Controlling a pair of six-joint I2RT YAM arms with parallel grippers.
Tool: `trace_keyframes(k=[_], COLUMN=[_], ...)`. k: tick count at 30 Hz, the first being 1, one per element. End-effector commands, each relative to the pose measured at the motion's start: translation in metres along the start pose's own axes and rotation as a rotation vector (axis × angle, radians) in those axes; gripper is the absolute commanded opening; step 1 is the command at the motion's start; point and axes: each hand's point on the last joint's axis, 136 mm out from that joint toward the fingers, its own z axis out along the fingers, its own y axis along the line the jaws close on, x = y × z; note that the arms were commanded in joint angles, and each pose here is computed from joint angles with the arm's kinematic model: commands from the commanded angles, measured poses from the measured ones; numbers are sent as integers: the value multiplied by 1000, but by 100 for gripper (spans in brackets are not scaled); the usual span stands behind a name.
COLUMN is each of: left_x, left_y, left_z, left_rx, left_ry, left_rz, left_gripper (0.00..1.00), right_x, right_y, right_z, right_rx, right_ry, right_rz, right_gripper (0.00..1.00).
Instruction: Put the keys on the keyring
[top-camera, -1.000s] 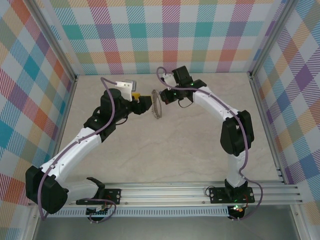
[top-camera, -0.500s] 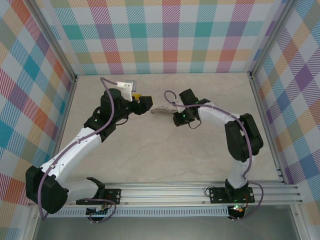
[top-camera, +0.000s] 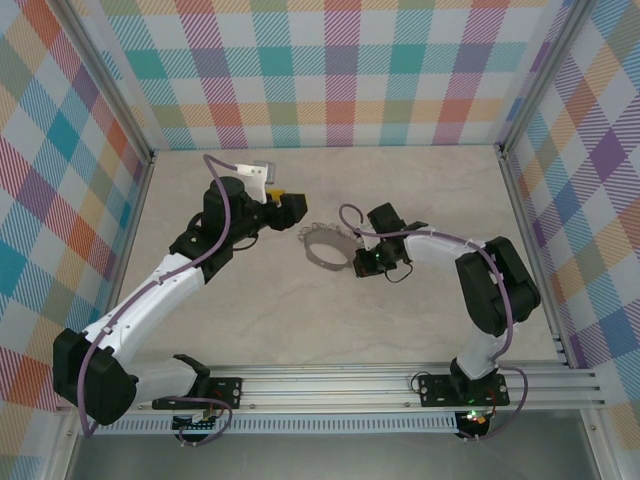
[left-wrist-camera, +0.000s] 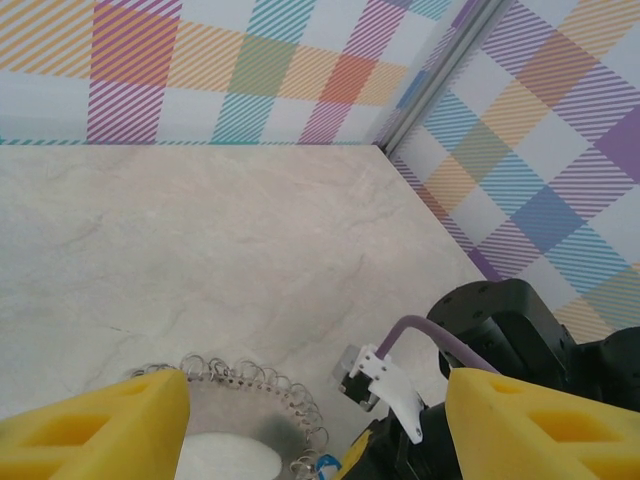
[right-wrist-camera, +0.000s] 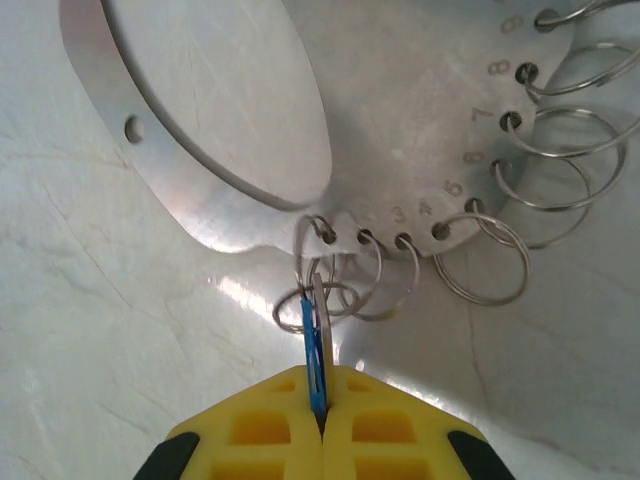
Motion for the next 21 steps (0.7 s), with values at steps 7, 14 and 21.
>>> trace_keyframes(k=[7, 14, 21], left_x=[4, 5, -1], left_y=[0, -5, -5], left_z=[3, -4, -25], left_rx=[24, 46, 21], left_ry=[13, 12, -46], left_rz=[-11, -8, 0], left_gripper=[70, 78, 100], right_x=[17, 18, 4], right_y=[53, 79, 55], right_z=[-33, -113, -169], right_rx=[-204, -277, -102], right_ry=[-38, -223, -415], right_rz=[-39, -36, 4], right_gripper=[23, 89, 100])
